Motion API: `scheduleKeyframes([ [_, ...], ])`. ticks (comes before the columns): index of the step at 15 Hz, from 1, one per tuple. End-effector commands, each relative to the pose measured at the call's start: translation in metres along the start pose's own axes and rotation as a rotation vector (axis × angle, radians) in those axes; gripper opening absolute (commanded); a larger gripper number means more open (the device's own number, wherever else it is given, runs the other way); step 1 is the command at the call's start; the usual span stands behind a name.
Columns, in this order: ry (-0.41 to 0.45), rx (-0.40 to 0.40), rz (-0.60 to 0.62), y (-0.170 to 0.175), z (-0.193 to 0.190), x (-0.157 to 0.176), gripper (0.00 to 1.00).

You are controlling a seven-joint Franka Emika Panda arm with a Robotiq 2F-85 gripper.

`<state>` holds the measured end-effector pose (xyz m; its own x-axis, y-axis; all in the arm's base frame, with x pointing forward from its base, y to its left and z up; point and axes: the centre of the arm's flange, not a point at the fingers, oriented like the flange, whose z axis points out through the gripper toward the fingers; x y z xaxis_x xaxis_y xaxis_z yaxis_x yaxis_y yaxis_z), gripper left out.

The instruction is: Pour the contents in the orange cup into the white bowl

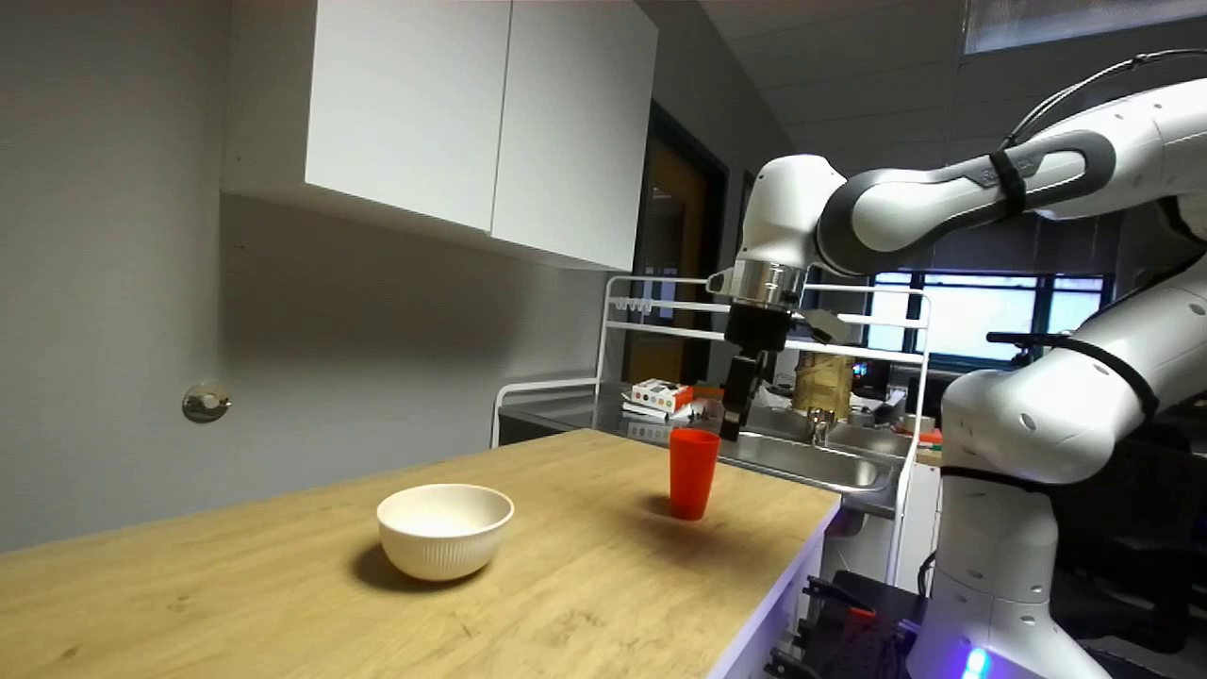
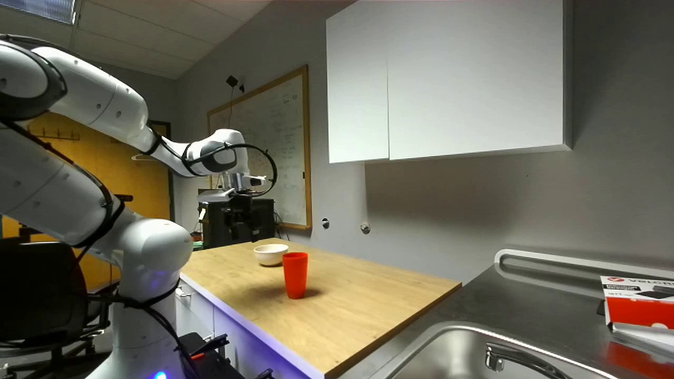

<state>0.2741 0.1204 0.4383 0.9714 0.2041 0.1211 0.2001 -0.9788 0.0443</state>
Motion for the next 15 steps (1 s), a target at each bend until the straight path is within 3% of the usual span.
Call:
scheduleKeyframes([
  [1, 0.000, 0.000, 0.000, 0.000, 0.000, 0.000, 1.00],
  [9, 0.041, -0.018, 0.043, 0.018, -0.006, 0.015, 1.00],
  [15, 0.114, -0.068, 0.193, 0.086, -0.013, 0.044, 1.00],
])
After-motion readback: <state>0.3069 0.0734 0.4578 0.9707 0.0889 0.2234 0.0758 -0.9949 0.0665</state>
